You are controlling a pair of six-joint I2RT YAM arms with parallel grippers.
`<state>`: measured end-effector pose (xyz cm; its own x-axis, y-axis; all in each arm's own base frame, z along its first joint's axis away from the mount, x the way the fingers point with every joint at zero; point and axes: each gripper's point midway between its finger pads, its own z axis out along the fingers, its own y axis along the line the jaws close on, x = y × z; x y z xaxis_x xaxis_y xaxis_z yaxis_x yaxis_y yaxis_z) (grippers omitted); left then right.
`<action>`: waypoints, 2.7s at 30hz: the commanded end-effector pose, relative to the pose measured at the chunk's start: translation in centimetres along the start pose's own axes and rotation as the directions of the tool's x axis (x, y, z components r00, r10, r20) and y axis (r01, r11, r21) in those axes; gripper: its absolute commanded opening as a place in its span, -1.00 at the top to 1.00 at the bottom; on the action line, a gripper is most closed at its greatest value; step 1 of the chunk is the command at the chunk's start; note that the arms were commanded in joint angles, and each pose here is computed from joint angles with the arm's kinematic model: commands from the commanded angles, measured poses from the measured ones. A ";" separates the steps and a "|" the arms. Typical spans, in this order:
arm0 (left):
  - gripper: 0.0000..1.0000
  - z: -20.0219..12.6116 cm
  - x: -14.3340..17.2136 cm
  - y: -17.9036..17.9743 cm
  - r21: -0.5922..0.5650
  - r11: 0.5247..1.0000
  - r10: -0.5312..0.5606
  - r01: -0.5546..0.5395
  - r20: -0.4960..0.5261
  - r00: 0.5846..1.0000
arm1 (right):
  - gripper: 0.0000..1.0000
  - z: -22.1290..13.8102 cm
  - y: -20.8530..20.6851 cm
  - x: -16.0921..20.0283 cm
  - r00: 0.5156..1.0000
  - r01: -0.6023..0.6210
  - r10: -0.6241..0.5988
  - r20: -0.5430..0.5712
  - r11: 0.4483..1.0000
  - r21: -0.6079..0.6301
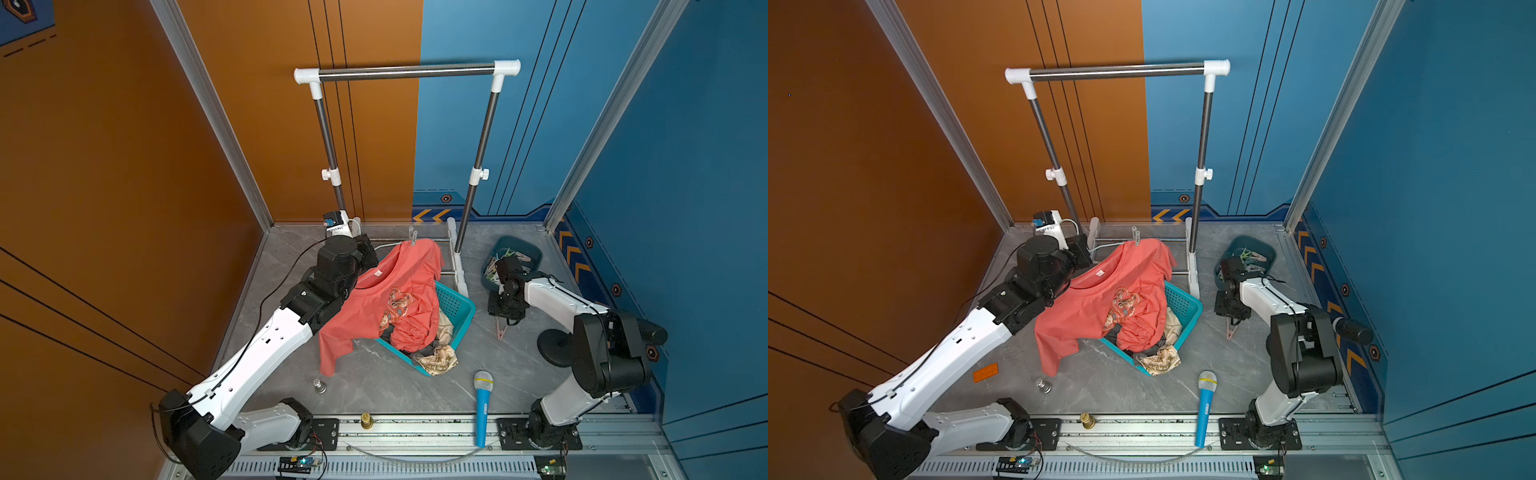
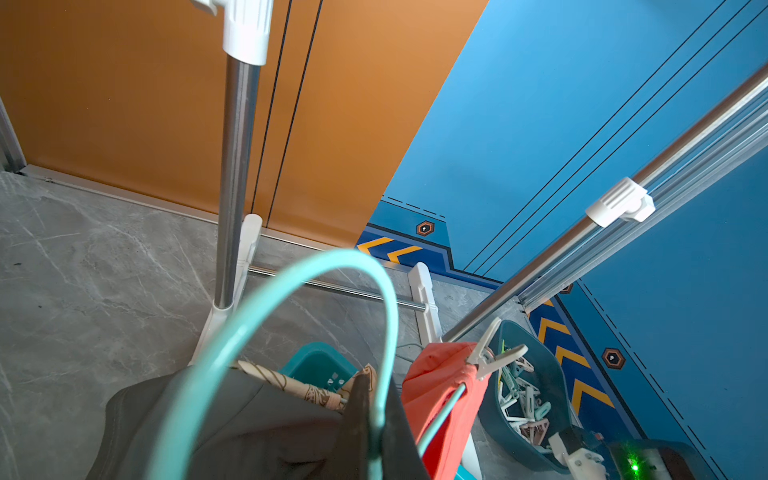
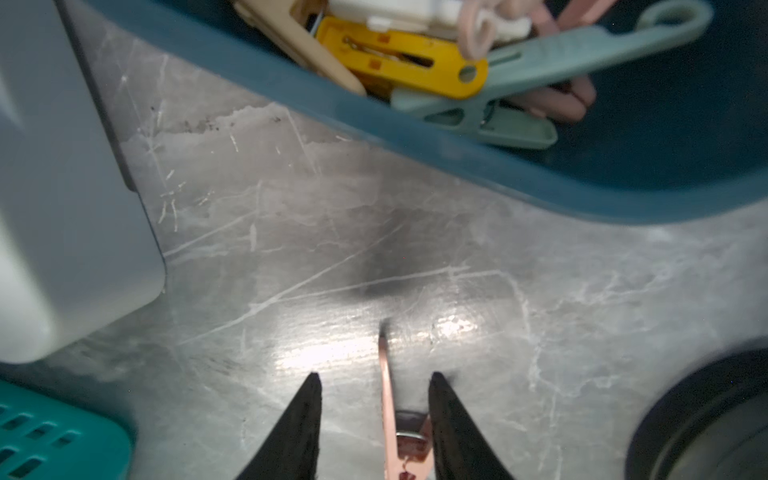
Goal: Use clothespins to secure the t-shirt on both sides of the hanger
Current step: Place the clothespin at the center of the board, then pick up the clothespin from the center of the board, then clamp the T-shirt on the hanger.
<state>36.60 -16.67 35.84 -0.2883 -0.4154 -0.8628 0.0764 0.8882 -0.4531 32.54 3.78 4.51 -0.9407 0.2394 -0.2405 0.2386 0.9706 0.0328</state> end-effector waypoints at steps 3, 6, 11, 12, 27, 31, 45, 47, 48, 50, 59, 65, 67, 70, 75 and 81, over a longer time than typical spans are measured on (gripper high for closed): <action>0.92 0.3 -1.2 -0.7 0.026 1.000 -0.004 0.004 0.029 1.000 | -0.12 -0.3 -0.6 2.3 0.999 -0.031 0.031 -0.033 1.000 -0.001; 0.92 0.3 -1.3 -0.8 0.027 1.000 -0.003 0.002 0.032 0.999 | -0.29 0.3 -1.2 3.7 0.997 -0.049 0.050 -0.058 0.999 0.013; 0.92 0.4 -1.2 -0.7 0.022 1.000 0.001 -0.002 0.031 1.000 | -0.05 1.7 -1.1 4.5 0.991 -0.100 0.097 -0.097 0.995 -0.025; 0.92 0.4 -1.3 -0.8 0.026 1.000 0.000 -0.001 0.029 1.000 | 0.06 1.9 -0.8 4.4 0.989 -0.114 0.109 -0.097 0.993 -0.042; 0.91 0.5 -1.5 -1.1 0.027 1.000 0.005 -0.006 0.018 1.000 | 0.61 2.7 -0.9 3.5 0.981 -0.184 0.177 -0.077 0.978 -0.095; 0.92 0.2 -1.8 -0.6 -0.006 1.000 -0.016 0.017 0.041 0.999 | 0.69 1.6 -0.5 2.6 0.982 -0.187 0.187 -0.013 0.973 -0.134; 0.99 -3.2 -3.6 -2.3 -0.140 0.984 -0.080 0.113 0.223 0.971 | 0.91 -13.0 1.3 0.6 0.863 -0.041 0.171 0.475 0.962 -0.272; 0.99 -3.6 -3.6 -2.4 -0.148 0.979 -0.100 0.139 0.242 0.965 | 0.94 -16.7 1.9 0.7 0.796 0.011 0.180 0.578 0.950 -0.312; 0.99 -3.8 -3.7 -2.4 -0.155 0.976 -0.113 0.155 0.251 0.962 | 0.96 -18.6 2.2 0.9 0.757 0.036 0.191 0.625 0.942 -0.333; 0.99 -3.9 -3.6 -2.2 -0.165 0.968 -0.141 0.188 0.264 0.954 | 1.00 -22.1 3.2 1.3 0.690 0.095 0.216 0.691 0.919 -0.382; 1.00 -3.7 -2.9 -1.4 -0.227 0.906 -0.277 0.357 0.318 0.907 | 1.00 -31.4 10.9 4.3 0.556 0.361 0.242 0.795 0.792 -0.493; 1.00 -2.8 -2.3 -1.5 -0.219 0.869 -0.358 0.443 0.339 0.870 | 1.00 -34.0 17.7 7.3 0.518 0.515 0.170 0.838 0.720 -0.465; 1.00 -2.8 -1.8 -0.7 -0.226 0.838 -0.409 0.496 0.342 0.846 | 1.00 -34.3 19.2 8.0 0.510 0.550 0.133 0.850 0.709 -0.441; 1.00 -2.5 -1.7 0.0 -0.230 0.809 -0.453 0.542 0.343 0.823 | 1.00 -34.3 20.7 8.8 0.517 0.578 0.121 0.847 0.681 -0.450; 1.00 -2.8 -2.7 0.6 -0.364 0.786 -0.383 0.500 0.348 0.856 | 1.00 -34.7 22.1 9.9 0.525 0.603 0.128 0.841 0.642 -0.474; 1.00 -1.6 -2.8 -0.7 -0.381 0.790 -0.358 0.481 0.350 0.865 | 1.00 -36.3 24.4 11.7 0.490 0.663 0.134 0.861 0.584 -0.468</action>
<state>36.00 -16.31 38.84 0.0311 -0.7671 -0.6408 -0.4085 0.5754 -0.7086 18.95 30.48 34.73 -0.2792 0.1719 -0.9447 -0.5757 0.7575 0.3080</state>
